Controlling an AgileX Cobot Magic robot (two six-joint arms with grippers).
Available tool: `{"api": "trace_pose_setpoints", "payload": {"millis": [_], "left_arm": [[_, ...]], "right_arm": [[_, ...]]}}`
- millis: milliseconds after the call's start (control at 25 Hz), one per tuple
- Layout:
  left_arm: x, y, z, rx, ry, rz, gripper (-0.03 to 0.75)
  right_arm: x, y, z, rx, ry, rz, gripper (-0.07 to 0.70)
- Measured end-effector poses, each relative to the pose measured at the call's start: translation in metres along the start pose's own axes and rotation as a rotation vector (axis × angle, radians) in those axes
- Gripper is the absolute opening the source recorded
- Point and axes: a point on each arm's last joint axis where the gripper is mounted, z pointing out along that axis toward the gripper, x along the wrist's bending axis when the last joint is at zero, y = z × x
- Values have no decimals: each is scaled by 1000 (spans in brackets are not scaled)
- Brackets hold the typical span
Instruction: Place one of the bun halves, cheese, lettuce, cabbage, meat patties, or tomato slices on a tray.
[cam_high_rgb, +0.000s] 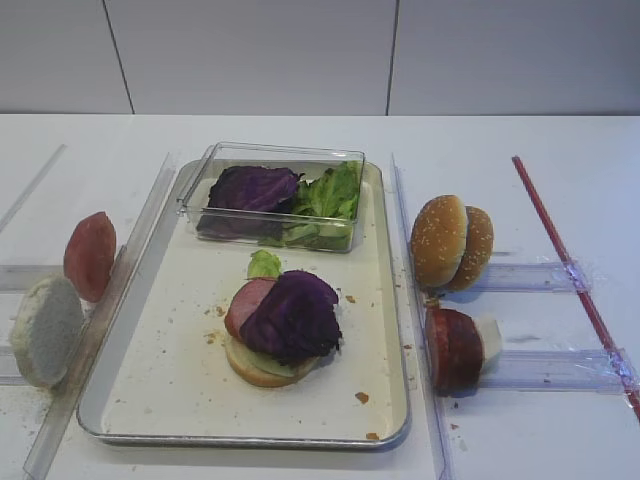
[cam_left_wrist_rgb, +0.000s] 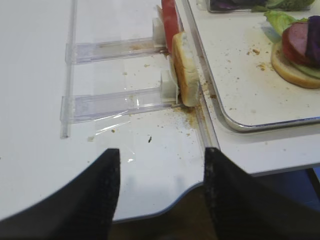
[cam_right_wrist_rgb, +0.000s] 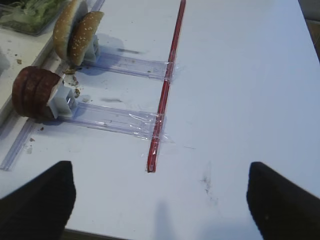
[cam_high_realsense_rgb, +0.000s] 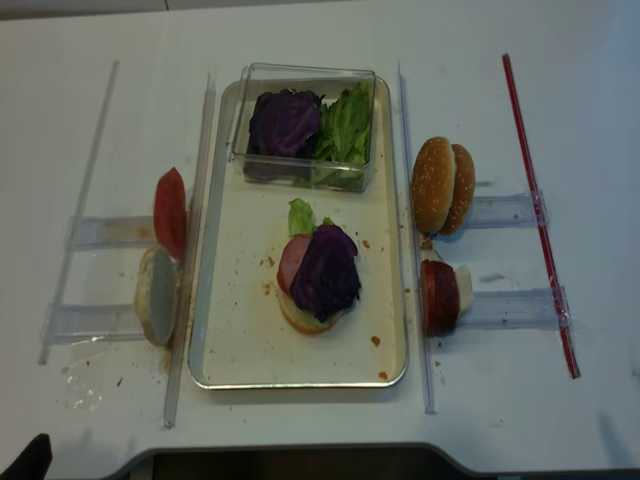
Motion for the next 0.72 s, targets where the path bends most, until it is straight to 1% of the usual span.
{"api": "trace_pose_setpoints", "payload": {"millis": [720], "left_arm": [[0, 0, 0, -2, 0, 4, 361]], "right_arm": [[0, 0, 0, 0, 0, -2, 693]]}}
